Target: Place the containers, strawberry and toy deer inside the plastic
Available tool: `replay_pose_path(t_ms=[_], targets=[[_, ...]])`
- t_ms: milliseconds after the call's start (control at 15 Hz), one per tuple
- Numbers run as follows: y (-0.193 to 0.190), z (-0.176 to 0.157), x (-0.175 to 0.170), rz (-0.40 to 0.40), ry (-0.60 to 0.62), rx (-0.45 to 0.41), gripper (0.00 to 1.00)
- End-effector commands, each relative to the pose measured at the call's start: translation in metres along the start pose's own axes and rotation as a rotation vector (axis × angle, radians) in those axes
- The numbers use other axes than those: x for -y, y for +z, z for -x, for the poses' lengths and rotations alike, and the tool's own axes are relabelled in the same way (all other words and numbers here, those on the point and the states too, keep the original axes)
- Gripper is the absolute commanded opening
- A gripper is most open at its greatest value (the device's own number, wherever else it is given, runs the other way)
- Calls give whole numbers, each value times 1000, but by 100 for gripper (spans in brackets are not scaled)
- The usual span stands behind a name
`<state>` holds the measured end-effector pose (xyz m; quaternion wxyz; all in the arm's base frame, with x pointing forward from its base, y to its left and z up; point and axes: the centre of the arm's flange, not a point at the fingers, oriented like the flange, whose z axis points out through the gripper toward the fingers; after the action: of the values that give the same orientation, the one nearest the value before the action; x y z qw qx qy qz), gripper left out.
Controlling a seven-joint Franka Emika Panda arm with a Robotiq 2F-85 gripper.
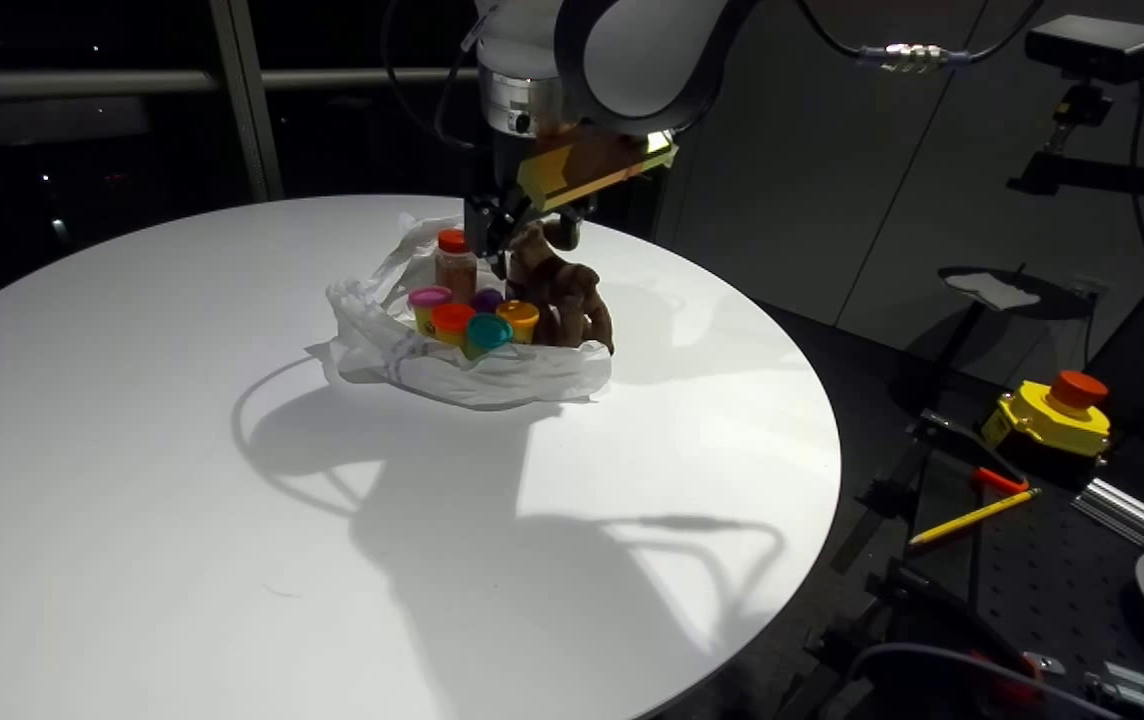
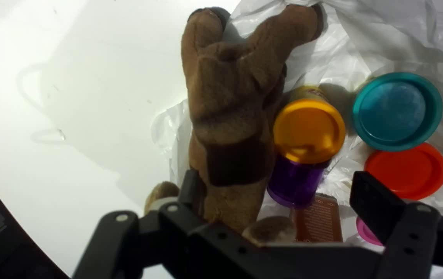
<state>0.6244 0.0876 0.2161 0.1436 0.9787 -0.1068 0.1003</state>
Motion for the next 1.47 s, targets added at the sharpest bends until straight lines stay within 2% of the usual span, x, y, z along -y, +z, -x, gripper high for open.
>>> replay_pose_path(t_ms=[0,467,533,600,1200,1333,1400], targets=[[-13,3,-13,5,-23,29,100],[20,24,-35,30,-12,95,100],[27,26,-37,30,-5,105,93],[30,29,-38,30,1,111,74],[5,15,-51,-17,64,70,5],[-3,11,-54,-12,73,62,0],[-11,8,-53,0,77,54,4]])
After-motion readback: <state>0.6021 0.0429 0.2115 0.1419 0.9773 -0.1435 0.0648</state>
